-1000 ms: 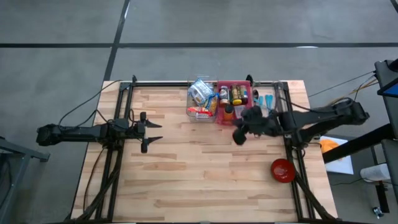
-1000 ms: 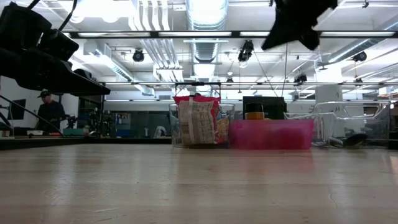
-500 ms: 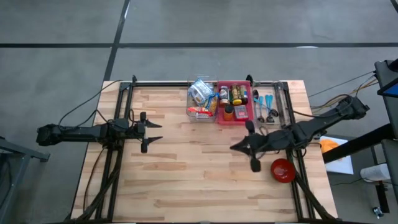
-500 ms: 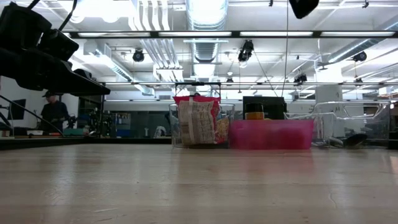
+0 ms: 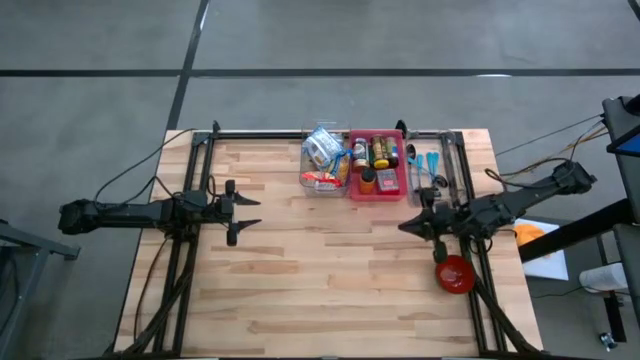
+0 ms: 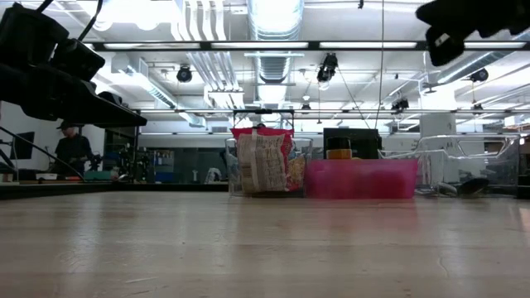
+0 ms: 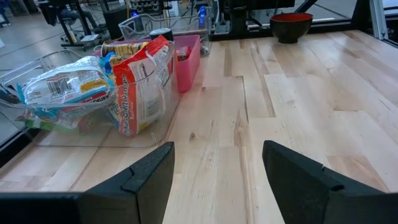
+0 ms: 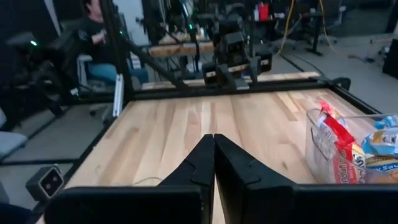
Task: Pick & Place Food Item
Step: Return to Home Position
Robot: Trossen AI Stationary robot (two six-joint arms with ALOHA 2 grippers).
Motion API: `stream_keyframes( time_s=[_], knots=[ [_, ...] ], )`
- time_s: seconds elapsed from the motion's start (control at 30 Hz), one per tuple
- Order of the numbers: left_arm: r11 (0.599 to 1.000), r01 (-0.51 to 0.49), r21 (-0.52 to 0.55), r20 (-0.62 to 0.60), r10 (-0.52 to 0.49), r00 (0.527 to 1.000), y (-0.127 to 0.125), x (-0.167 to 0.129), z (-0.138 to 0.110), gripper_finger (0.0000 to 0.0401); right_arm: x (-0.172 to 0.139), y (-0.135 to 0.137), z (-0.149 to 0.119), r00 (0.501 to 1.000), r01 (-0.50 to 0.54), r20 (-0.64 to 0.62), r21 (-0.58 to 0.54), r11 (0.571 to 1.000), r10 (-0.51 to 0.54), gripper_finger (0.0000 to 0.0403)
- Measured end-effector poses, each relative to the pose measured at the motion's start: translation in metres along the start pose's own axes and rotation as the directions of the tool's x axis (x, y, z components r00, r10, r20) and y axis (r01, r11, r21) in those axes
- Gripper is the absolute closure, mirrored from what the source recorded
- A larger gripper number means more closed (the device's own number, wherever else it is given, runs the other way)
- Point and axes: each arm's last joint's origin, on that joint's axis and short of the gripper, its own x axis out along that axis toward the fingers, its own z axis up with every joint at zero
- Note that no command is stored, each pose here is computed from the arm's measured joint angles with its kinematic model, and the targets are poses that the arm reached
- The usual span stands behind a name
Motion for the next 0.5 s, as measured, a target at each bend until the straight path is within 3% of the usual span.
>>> stream_keyframes(
  time_s=[0.2, 0.5],
  knots=[
    [1.0, 0.0, 0.0, 0.0, 0.0, 1.0, 0.0, 0.0, 0.0, 0.0157, -0.02, -0.01, -0.022, 0.997, -0.015, 0.074, 0.02, 1.0, 0.013, 0.0395],
    [1.0, 0.001, -0.002, 0.0, -0.001, 1.0, 0.0, 0.0, 0.0, 0.0157, -0.034, -0.017, -0.048, 0.981, -0.082, 0.174, -0.054, 0.995, 0.09, 0.0395]
  ],
)
